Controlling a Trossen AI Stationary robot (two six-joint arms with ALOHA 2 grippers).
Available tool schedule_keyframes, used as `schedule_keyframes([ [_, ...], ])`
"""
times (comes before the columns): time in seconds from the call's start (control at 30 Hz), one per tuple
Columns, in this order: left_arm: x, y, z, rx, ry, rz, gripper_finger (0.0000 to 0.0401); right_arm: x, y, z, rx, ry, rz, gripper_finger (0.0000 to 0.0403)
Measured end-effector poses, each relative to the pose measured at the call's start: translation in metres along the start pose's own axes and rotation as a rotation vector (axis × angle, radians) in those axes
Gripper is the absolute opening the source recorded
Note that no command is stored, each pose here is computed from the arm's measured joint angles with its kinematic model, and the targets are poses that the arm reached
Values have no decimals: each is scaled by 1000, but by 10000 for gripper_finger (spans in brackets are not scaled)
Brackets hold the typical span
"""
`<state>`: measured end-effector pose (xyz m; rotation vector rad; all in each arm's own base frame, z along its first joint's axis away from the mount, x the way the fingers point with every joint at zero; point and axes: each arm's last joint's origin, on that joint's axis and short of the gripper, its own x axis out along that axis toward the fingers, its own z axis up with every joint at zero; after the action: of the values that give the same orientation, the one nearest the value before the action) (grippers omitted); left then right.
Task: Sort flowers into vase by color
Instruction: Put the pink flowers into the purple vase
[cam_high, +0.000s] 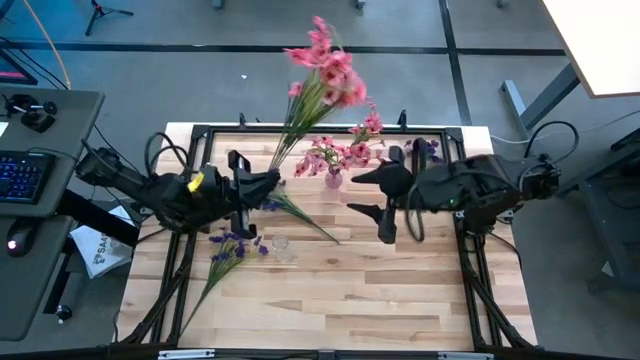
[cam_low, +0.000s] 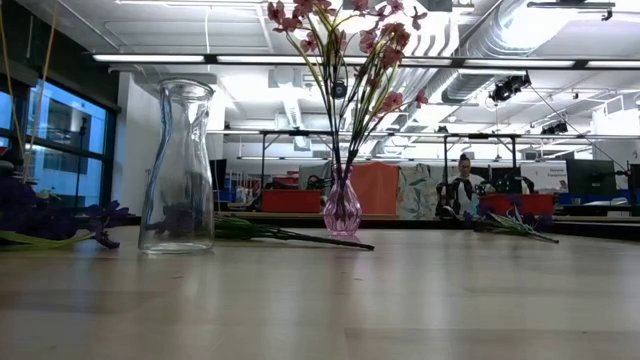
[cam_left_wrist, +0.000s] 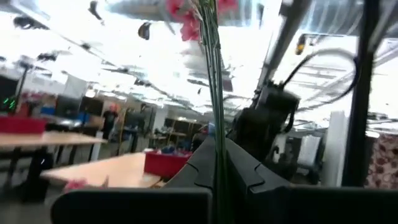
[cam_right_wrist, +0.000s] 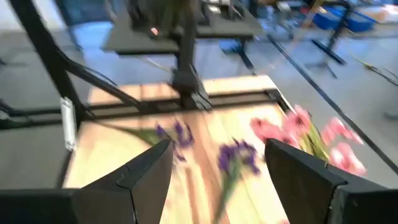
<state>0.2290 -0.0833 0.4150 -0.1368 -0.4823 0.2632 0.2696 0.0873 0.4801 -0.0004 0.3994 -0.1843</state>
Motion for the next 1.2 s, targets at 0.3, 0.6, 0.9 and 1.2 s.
schedule_keyframes([
  [0.3,32,-15,-11,94,15,-100,0,22,24,-36,93,-136,-28,252],
  [0.6,44,-20,-16,12,6,-141,0,34,1,-41,343,-933,112,252],
  [0.9,51,-17,-34,-54,88,-130,0,62,-12,-32,360,-963,202,252],
  [1.2,58,-14,-48,-96,116,-103,0,63,-11,-22,306,-986,229,252],
])
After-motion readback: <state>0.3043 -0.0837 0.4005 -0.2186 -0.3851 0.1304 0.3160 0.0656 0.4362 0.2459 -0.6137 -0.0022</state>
